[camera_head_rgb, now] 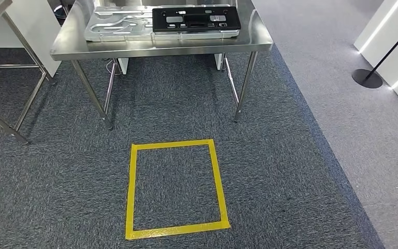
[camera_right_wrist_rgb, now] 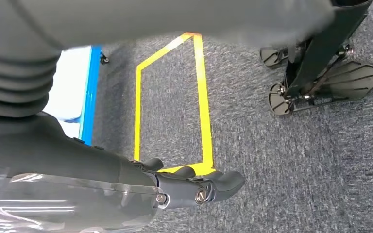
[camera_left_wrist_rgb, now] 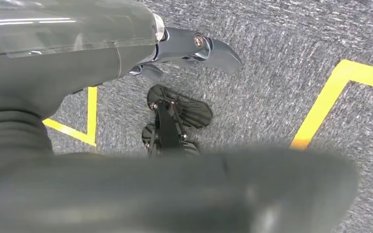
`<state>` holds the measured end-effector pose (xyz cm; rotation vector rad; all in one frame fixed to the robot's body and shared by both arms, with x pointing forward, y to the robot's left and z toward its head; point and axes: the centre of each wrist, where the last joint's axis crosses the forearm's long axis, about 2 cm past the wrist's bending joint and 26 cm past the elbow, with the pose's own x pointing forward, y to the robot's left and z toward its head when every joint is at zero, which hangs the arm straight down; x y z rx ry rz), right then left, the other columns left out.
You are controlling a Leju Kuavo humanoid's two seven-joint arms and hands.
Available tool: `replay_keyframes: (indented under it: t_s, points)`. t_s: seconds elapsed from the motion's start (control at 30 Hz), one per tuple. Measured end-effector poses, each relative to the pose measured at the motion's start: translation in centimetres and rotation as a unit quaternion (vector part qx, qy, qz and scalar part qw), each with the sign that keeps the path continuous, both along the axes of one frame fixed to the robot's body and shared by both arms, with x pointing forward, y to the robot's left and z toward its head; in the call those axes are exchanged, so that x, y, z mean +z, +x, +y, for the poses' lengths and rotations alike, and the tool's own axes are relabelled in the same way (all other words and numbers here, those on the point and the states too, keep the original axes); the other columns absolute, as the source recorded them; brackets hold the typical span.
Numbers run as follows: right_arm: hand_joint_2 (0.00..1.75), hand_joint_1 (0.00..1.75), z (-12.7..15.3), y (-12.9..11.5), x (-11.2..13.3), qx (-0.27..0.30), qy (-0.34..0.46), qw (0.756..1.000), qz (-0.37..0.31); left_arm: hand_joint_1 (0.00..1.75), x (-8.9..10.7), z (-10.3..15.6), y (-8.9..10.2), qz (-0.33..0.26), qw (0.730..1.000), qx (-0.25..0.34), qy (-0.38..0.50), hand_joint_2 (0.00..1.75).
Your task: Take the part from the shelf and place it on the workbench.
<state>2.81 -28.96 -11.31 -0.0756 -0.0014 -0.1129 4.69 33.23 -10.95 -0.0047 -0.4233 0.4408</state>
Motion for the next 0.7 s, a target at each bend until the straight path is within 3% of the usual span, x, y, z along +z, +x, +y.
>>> replay_keyframes:
  t_s: [0.03, 0.13, 0.17, 0.27, 0.47, 0.5, 0.6, 0.63, 0.7]
  points:
    - [1.75, 0.00, 0.0, 0.0, 0.0, 0.001, 0.001, 1.000, 0.003, 0.00, 0.0, 0.0, 0.0, 0.000, 1.000, 0.000, 0.000, 1.75]
    - [0.44, 0.00, 0.0, 0.0, 0.0, 0.003, 0.002, 1.000, 0.012, 0.00, 0.0, -0.1, 0.1, -0.001, 1.000, 0.000, 0.000, 1.75]
    - [0.44, 0.00, -0.1, 0.1, 0.0, 0.004, 0.001, 1.000, 0.013, 0.00, 0.0, -0.1, 0.1, -0.001, 1.000, 0.000, 0.000, 1.75]
    - [1.75, 0.00, -0.1, 0.1, 0.0, 0.005, 0.002, 1.000, 0.009, 0.00, 0.0, -0.1, 0.1, 0.001, 1.000, 0.004, 0.001, 1.75]
    - [1.75, 0.00, -0.1, 0.1, 0.0, 0.005, -0.004, 1.000, 0.004, 0.00, 0.0, -0.1, -0.2, 0.000, 1.000, 0.018, 0.003, 1.75]
    - [1.75, 0.00, -0.1, 0.0, 0.0, 0.005, -0.004, 1.000, 0.003, 0.00, -0.1, -0.2, -0.3, 0.002, 1.000, 0.016, 0.004, 1.31]
    - [0.44, 0.00, -0.1, -0.2, 0.0, 0.004, -0.004, 1.000, -0.001, 0.00, -0.1, -0.2, -0.7, 0.009, 1.000, 0.010, 0.006, 0.00]
    - [0.00, 0.00, -0.1, -0.2, 0.0, 0.004, -0.004, 1.000, -0.003, 0.00, -0.1, -0.2, -0.8, 0.011, 1.000, 0.008, 0.007, 0.00]
    - [0.00, 0.00, -0.1, -0.2, 0.0, 0.004, -0.005, 1.000, -0.007, 0.00, -0.1, -0.2, -0.9, 0.015, 1.000, 0.004, 0.009, 0.00]
